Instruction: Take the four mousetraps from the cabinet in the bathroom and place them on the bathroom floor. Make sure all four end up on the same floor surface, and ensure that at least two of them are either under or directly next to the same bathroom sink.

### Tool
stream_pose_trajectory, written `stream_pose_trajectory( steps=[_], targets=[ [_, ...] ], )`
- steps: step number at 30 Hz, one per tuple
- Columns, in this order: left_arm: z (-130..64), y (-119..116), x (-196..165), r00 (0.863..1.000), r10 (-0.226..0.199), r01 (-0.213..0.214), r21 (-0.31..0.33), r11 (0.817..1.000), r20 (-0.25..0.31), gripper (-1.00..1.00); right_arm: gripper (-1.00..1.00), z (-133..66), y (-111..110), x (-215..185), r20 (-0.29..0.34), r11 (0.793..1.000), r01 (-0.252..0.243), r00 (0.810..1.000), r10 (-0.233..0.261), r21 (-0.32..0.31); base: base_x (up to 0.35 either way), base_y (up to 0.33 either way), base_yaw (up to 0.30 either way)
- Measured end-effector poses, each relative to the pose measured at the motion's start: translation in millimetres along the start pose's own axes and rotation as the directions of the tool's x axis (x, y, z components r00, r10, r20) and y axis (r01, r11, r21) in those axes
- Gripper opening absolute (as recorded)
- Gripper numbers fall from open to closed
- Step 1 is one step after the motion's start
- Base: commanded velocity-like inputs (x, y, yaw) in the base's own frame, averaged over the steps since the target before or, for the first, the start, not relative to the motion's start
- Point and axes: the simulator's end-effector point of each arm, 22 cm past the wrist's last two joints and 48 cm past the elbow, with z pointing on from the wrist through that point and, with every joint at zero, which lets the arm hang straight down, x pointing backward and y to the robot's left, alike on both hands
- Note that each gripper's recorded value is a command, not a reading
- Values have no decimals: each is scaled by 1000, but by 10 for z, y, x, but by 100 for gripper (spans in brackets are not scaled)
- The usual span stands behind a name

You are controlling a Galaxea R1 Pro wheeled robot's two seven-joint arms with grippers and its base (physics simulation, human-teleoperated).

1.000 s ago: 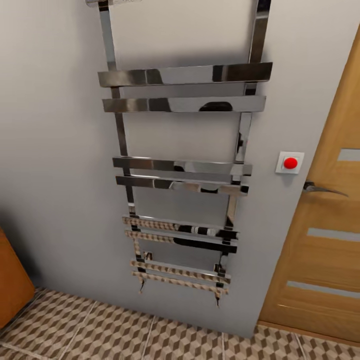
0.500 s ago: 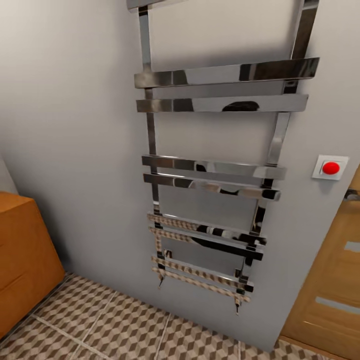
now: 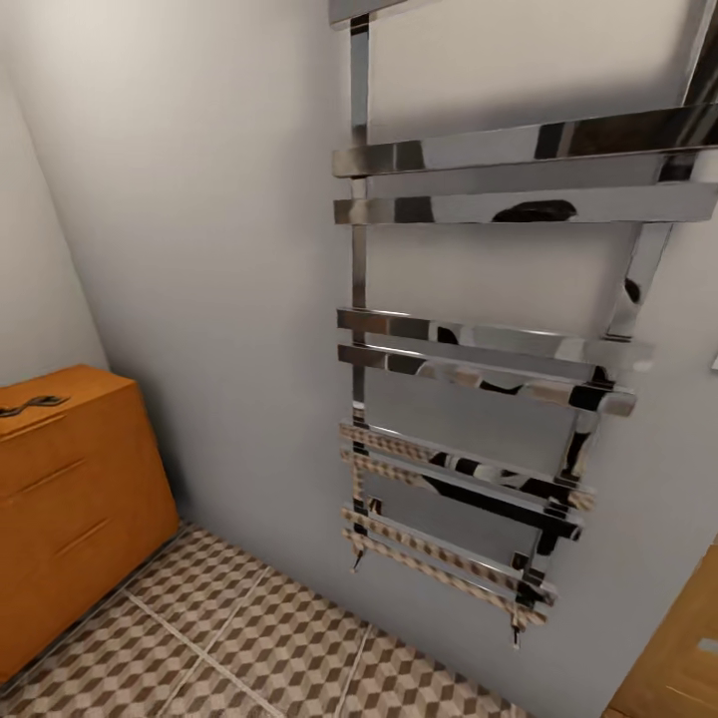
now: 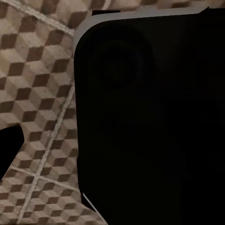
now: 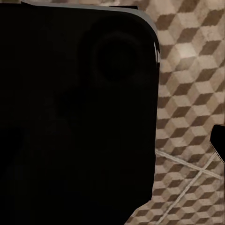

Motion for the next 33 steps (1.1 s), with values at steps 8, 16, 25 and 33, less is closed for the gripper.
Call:
stream_pose_trajectory(
  steps=[8,16,25,33],
  targets=[
    [0,0,0,1000,0,0,0,1000,0,100,100,0,0,2,0,1000,0,1000,0,0,0,0,282],
    [0,0,0,1000,0,0,0,1000,0,100,100,0,0,-1,1,1000,0,1000,0,0,0,0,282],
    [0,0,0,1000,0,0,0,1000,0,100,100,0,0,2,1,1000,0,1000,0,0,0,0,282],
    [0,0,0,1000,0,0,0,1000,0,100,100,0,0,1,1,1000,0,1000,0,0,0,0,282]
  ],
)
